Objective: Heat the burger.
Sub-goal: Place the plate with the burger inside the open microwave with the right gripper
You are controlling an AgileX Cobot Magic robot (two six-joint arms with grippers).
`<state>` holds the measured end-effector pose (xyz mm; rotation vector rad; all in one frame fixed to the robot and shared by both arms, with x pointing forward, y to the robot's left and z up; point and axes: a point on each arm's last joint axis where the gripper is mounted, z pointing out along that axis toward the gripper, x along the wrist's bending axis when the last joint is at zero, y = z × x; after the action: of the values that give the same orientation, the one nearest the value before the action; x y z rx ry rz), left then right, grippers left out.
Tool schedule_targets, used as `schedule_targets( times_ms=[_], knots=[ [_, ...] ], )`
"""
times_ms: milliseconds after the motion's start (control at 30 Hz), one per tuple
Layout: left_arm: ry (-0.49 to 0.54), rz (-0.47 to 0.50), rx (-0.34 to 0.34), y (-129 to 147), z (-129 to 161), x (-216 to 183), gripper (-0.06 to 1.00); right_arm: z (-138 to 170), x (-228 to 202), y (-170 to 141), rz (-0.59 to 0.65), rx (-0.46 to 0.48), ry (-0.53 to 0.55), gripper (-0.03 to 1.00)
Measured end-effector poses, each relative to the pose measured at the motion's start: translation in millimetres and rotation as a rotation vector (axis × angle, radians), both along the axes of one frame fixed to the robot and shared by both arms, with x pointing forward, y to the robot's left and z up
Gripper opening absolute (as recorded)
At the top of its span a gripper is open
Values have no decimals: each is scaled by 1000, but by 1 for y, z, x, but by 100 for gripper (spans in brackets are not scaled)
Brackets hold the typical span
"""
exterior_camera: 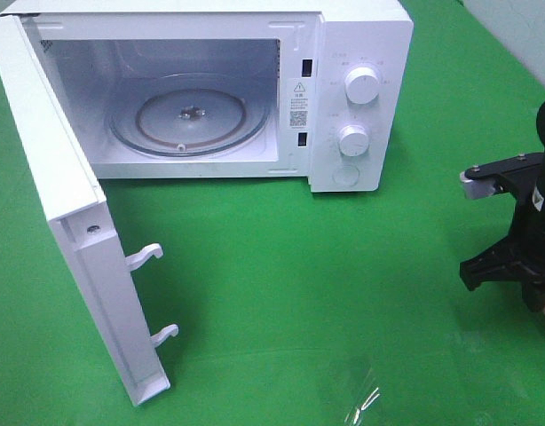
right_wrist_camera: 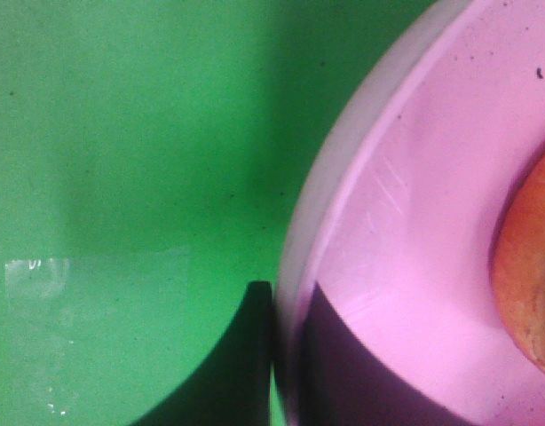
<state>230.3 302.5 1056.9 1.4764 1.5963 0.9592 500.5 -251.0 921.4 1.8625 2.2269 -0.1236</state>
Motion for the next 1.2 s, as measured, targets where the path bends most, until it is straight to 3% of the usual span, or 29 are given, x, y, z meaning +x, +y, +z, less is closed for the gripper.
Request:
schedule_targets(
  times_ms=[333,1200],
  knots=[
    [0,0,0,0,0,0,96,19,-9,11,59,-41,-35,3],
    [0,0,0,0,0,0,96,27,-40,47,241,-98,-16,3]
  ],
)
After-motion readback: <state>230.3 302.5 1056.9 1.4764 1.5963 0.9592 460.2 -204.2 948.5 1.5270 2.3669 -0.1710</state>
